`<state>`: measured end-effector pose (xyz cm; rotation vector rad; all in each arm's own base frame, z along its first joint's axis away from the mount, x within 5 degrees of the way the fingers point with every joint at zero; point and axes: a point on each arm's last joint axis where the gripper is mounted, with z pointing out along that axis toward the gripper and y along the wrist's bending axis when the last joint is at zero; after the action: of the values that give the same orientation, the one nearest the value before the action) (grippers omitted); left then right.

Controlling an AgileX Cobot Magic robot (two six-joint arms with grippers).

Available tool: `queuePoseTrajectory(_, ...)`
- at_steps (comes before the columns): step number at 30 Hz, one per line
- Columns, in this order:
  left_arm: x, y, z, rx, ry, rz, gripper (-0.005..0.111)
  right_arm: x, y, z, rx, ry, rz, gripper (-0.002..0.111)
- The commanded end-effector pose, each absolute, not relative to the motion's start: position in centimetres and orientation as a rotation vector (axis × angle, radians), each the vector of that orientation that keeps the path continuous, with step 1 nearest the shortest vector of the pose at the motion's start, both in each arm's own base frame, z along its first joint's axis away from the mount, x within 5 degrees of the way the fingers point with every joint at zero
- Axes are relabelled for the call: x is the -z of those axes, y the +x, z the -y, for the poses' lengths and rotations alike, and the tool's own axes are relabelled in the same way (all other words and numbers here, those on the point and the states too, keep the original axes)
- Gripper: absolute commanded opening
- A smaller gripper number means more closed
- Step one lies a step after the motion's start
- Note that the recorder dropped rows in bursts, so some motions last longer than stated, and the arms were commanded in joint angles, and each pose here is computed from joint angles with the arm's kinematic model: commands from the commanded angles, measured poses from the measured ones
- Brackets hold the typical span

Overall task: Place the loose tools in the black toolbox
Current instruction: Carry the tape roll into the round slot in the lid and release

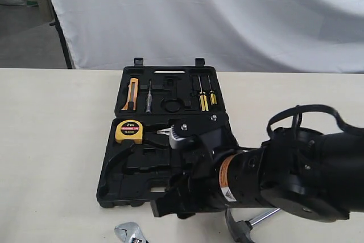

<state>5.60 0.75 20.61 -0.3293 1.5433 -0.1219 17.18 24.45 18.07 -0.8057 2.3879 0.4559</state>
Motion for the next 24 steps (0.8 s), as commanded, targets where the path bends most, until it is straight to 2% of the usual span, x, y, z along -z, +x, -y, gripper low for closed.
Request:
queuePoseTrajectory(1, -20.8, 5.5, -0.9, 0.103, -0.346, -1.526, 0.001, -19.9, 17.1, -25.7, -0.627, -0.899, -2.166, 0.0)
queuePoseTrajectory(8, -20.8, 5.5, -0.9, 0.103, -0.346, -1.526, 0.001, -19.7, 20.4, -28.1, -0.597, -0.853, -2.173, 0.0)
queuePoseTrajectory(14, -20.8, 5.5, -0.9, 0.103, -0.346, -1.526, 0.001, -19.3, 28.2, -30.4, -0.565, -0.698, -2.149, 0.0)
queuePoseTrajectory(20, -20.8, 5.5, -0.9, 0.103, -0.346, -1.526, 0.001, -17.0, 35.3, -31.5, -0.522, -0.584, -2.141, 0.0)
queuePoseTrajectory(24, -20.8, 5.5, -0.9, 0.103, -0.346, -1.526, 0.001, -14.6, 37.8, -32.0, -0.509, -0.548, -2.158, 0.0)
